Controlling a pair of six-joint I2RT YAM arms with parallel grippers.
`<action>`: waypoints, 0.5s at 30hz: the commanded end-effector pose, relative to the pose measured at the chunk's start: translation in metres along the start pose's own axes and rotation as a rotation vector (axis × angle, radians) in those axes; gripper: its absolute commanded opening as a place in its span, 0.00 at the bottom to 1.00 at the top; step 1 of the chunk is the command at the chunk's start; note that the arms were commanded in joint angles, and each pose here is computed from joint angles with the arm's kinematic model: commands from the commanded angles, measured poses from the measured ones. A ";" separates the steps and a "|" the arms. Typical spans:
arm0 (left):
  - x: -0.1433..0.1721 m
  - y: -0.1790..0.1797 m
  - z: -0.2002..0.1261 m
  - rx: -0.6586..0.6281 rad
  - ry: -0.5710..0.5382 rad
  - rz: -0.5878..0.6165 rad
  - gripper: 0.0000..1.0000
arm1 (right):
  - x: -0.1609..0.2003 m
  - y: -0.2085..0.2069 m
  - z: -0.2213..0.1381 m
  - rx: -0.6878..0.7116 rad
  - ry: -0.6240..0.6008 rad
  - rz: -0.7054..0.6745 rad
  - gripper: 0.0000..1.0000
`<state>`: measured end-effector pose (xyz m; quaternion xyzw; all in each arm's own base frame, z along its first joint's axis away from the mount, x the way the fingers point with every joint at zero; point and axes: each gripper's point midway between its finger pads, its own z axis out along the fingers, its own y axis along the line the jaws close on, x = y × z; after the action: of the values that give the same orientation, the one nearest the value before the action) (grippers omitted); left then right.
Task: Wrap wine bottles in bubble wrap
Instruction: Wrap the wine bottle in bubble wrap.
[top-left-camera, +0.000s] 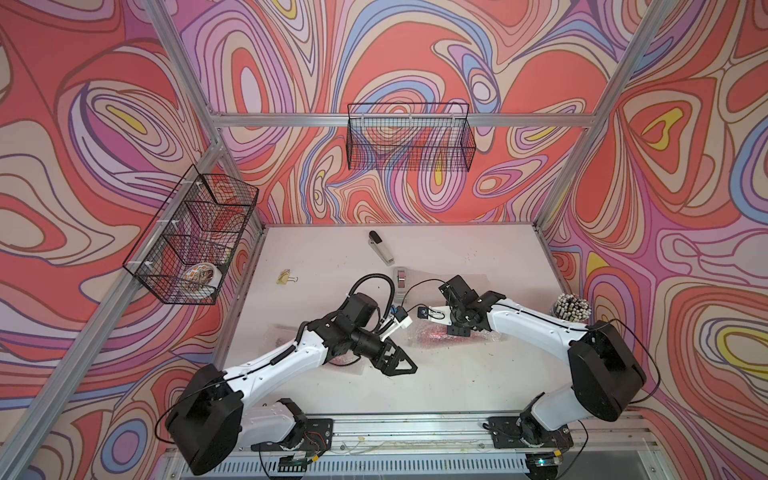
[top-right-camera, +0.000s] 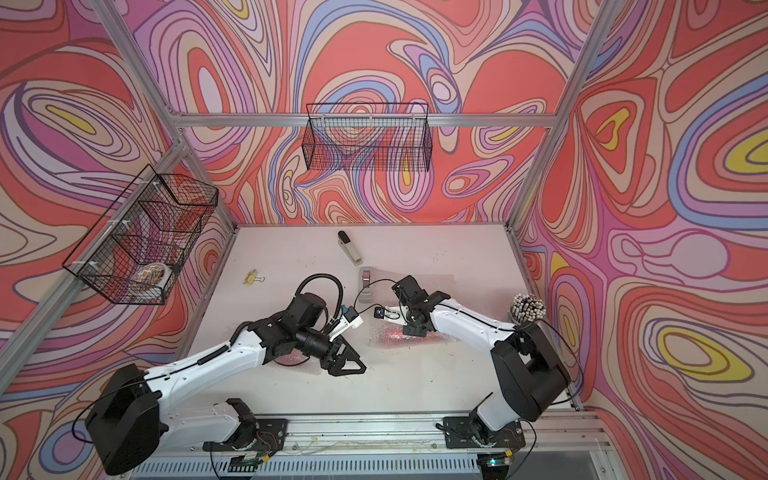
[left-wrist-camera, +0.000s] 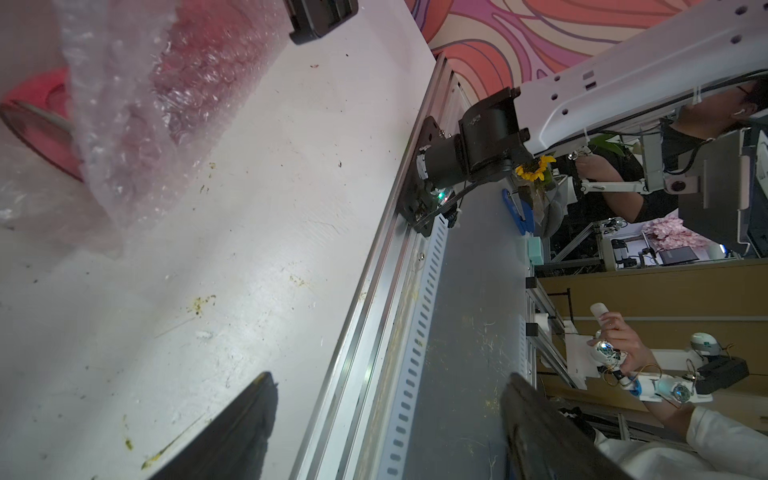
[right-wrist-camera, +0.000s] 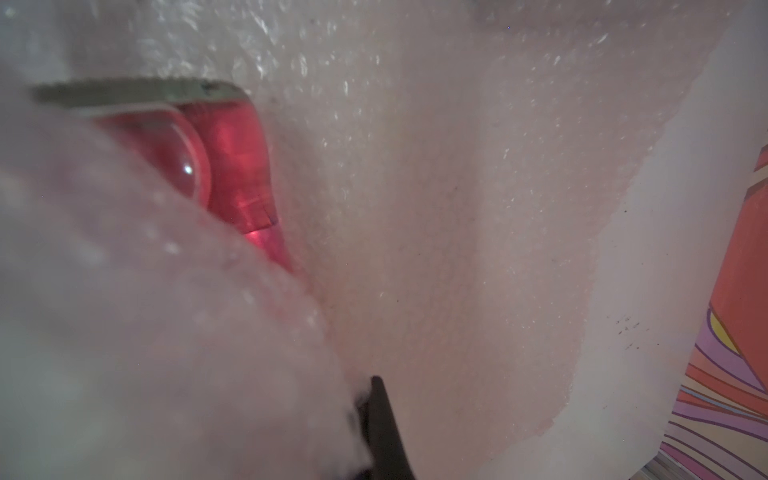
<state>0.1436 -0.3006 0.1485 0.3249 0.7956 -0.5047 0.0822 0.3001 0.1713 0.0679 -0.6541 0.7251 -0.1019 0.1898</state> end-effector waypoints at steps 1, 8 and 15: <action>-0.036 0.001 0.010 0.042 -0.116 0.038 0.79 | -0.002 -0.003 0.004 0.012 -0.028 0.014 0.08; -0.054 0.047 0.023 0.006 -0.206 -0.045 0.73 | 0.003 -0.007 0.005 0.049 -0.059 0.056 0.13; -0.071 0.082 0.030 -0.063 -0.250 -0.077 0.69 | 0.005 -0.009 0.006 0.057 -0.074 0.093 0.18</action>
<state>0.2183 -0.3276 0.0929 0.2335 0.8171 -0.5114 0.1280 0.3066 0.1632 0.0584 -0.6319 0.7379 -0.0990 0.2155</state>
